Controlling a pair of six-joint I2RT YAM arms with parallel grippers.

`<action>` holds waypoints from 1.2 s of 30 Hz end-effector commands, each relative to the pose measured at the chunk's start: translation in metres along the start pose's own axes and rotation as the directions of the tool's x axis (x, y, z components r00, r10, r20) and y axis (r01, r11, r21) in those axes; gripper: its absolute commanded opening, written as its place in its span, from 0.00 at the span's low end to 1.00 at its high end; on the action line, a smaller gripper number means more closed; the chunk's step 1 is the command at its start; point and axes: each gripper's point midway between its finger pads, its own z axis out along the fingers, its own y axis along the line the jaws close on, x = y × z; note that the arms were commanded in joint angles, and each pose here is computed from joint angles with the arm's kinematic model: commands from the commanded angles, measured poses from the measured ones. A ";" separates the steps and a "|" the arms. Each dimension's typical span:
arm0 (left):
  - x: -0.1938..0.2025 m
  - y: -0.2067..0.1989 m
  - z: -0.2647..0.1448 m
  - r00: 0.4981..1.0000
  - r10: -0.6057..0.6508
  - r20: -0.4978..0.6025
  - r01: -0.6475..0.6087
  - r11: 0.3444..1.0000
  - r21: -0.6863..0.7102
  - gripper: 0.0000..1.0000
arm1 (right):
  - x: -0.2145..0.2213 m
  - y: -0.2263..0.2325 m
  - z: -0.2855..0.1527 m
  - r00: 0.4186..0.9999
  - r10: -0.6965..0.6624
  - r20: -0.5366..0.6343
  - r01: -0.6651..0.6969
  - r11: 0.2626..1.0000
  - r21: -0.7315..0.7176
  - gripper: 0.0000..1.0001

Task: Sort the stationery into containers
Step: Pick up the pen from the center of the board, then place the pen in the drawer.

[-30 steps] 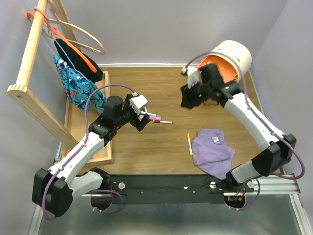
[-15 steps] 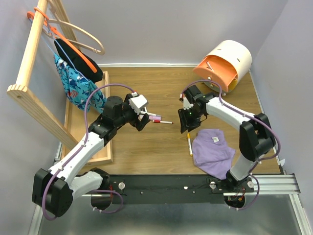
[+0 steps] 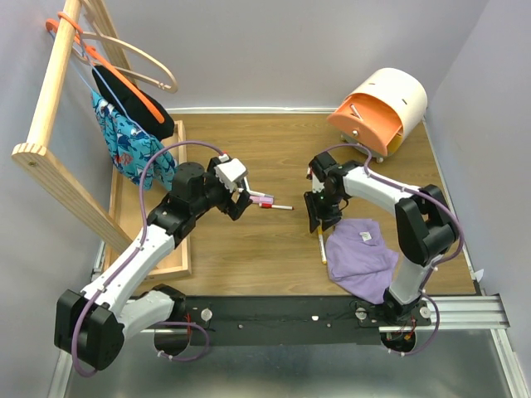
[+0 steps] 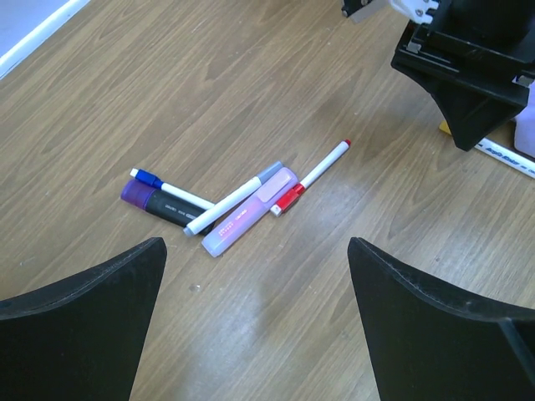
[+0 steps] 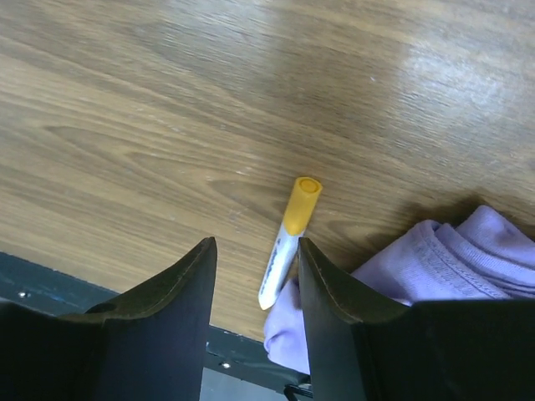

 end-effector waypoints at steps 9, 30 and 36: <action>-0.002 0.005 -0.007 1.000 -0.019 0.022 0.020 0.999 -0.036 0.99 | 0.011 -0.021 0.031 0.997 0.005 -0.075 0.002 0.996 0.093 0.36; 0.001 -0.032 -0.001 0.958 0.286 0.031 -0.286 0.939 0.193 0.99 | -0.202 0.064 -0.236 0.554 -0.433 0.711 0.434 0.879 0.197 0.00; -0.010 -0.032 0.005 0.960 0.273 0.065 -0.281 0.944 0.174 0.99 | -0.257 0.009 -0.318 0.423 -0.505 0.753 0.303 0.861 0.407 0.00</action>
